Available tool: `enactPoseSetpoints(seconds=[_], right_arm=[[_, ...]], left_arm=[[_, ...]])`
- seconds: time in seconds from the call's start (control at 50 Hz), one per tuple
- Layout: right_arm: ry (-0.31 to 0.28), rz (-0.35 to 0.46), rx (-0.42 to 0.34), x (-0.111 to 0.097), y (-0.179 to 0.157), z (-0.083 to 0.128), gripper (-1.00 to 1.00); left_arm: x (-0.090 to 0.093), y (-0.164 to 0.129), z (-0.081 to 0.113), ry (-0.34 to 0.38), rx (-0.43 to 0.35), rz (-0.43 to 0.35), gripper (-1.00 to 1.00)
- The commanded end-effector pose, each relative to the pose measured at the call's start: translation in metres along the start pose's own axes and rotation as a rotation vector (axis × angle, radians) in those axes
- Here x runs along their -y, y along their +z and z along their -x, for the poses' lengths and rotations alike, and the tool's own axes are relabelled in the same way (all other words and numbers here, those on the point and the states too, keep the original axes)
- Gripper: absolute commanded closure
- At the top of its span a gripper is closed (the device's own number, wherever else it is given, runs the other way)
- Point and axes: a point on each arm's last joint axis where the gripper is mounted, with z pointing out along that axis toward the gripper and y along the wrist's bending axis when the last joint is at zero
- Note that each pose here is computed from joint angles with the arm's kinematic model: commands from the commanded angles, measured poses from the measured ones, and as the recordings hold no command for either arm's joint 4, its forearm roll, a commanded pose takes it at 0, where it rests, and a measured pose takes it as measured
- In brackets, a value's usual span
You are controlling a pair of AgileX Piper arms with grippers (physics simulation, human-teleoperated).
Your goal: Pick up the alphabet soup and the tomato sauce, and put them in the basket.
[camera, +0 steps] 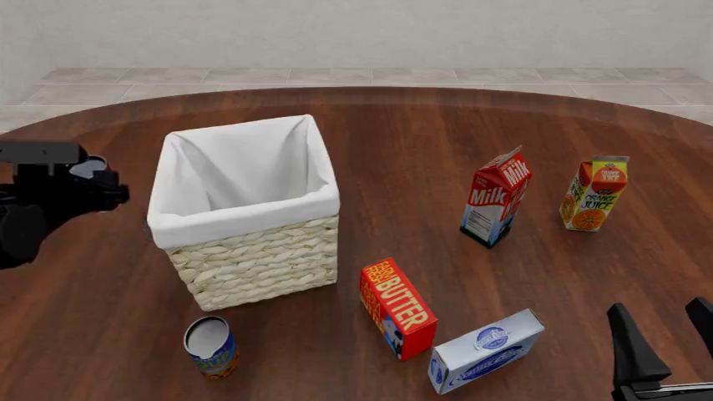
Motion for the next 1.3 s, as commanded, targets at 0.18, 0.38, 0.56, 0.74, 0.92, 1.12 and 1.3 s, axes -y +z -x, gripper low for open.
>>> enactPoseSetpoints(seconds=[0.18,0.38,0.56,0.74,0.92,1.12,1.3], right_arm=[[-0.002,0.0,0.0,0.0,0.0,0.0,-1.0],[-0.004,0.004,0.001,0.0,0.0,0.0,-1.0],[-0.004,0.003,0.001,0.0,0.0,0.0,-1.0],[-0.004,0.005,0.002,0.0,0.0,0.0,-1.0],[-0.005,0.006,0.002,0.0,0.0,0.0,-1.0],[-0.005,0.005,0.001,0.0,0.0,0.0,-1.0],[0.0,0.003,-0.002,0.0,0.0,0.0,-1.0]], left_arm=[[0.004,-0.028,0.039,0.035,0.065,-0.021,1.0],[0.005,-0.044,0.052,0.048,0.08,-0.029,1.0],[0.01,-0.057,0.061,0.055,0.085,-0.051,1.0],[0.012,-0.066,0.071,0.063,0.093,-0.063,1.0],[0.014,-0.075,0.083,0.071,0.113,-0.074,1.0],[0.017,-0.083,0.095,0.088,0.13,-0.088,1.0],[0.019,-0.091,0.111,0.113,0.149,-0.102,1.0]])
